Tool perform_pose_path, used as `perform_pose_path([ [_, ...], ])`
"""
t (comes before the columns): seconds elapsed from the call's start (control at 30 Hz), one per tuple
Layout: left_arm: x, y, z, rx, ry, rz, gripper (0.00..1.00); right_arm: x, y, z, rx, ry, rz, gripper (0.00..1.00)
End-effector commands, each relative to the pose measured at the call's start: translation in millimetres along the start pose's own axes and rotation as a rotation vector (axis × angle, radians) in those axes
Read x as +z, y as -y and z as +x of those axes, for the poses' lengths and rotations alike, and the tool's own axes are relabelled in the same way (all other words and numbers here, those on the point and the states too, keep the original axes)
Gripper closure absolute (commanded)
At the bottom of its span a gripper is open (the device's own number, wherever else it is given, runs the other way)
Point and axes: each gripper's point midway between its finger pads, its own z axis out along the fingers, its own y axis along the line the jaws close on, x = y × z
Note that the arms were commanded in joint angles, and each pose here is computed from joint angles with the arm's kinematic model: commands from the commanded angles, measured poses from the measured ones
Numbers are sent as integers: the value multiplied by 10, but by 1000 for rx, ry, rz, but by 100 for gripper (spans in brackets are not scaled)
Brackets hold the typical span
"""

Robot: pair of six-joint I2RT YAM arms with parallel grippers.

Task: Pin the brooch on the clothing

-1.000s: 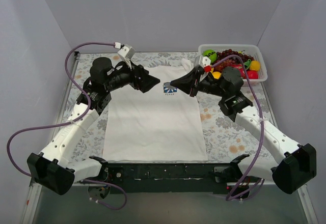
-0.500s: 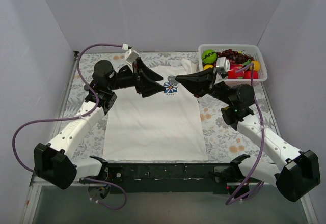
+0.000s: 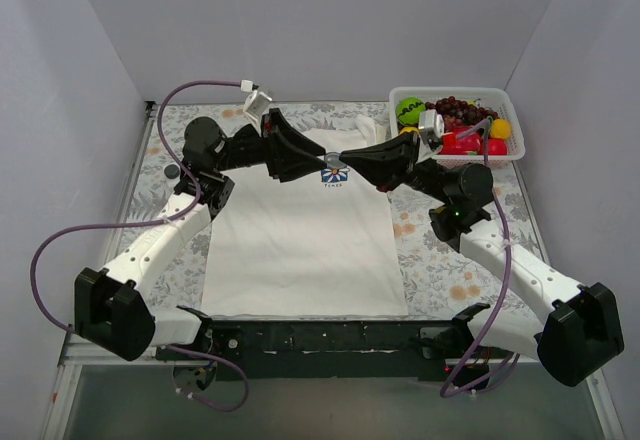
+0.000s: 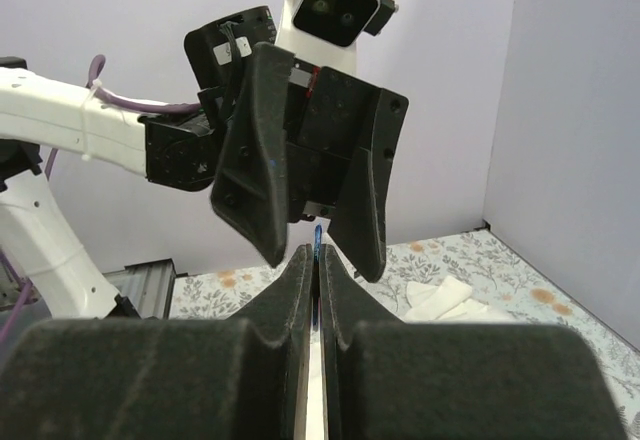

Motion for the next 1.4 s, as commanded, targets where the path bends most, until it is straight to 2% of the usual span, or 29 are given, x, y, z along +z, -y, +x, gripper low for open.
perform_pose_path([
  [0.0, 55, 105, -168, 25, 37, 56, 56, 33, -48, -184, -31, 55, -30, 99],
  [0.07, 80, 93, -158, 11, 36, 63, 65, 27, -30, -158, -27, 55, -23, 99],
  [0.17, 102, 79, -142, 6, 34, 63, 74, 24, -11, -118, -19, 51, -19, 99],
  [0.3, 100, 66, -132, 13, 29, 56, 94, 35, -4, -73, -7, 38, -28, 99],
  [0.37, 93, 49, -120, 10, 21, 40, 100, 51, 21, -31, 6, 20, -23, 99],
  [0.5, 73, 39, -142, 47, 20, 8, 100, 71, 22, 53, 20, -16, -49, 99],
  [0.6, 66, 30, -143, 48, 14, -6, 100, 93, 10, 101, 32, -43, -75, 92],
  [0.8, 46, -24, -129, 66, -24, -54, 100, 121, 34, 200, 25, -125, -102, 72],
  [0.83, 26, -53, -68, 38, -49, -76, 100, 118, 47, 230, 24, -146, -103, 62],
  [0.87, 22, -66, -98, 78, -57, -87, 100, 122, 62, 248, -7, -162, -110, 59],
  [0.9, -18, -125, -24, 56, -94, -135, 100, 91, 76, 355, 9, -231, -116, 51],
  [0.93, -38, -138, -1, 55, -109, -151, 100, 117, 74, 296, -12, -238, -126, 47],
  [1.03, -103, -176, 66, 69, -164, -200, 100, 74, 101, 354, -41, -311, -146, 40],
  [1.23, -232, -260, 267, 63, -304, -252, 100, 34, 63, 406, -80, -404, -233, 34],
  [1.37, -294, -290, 375, 57, -368, -265, 100, 35, 83, 490, -40, -462, -273, 32],
])
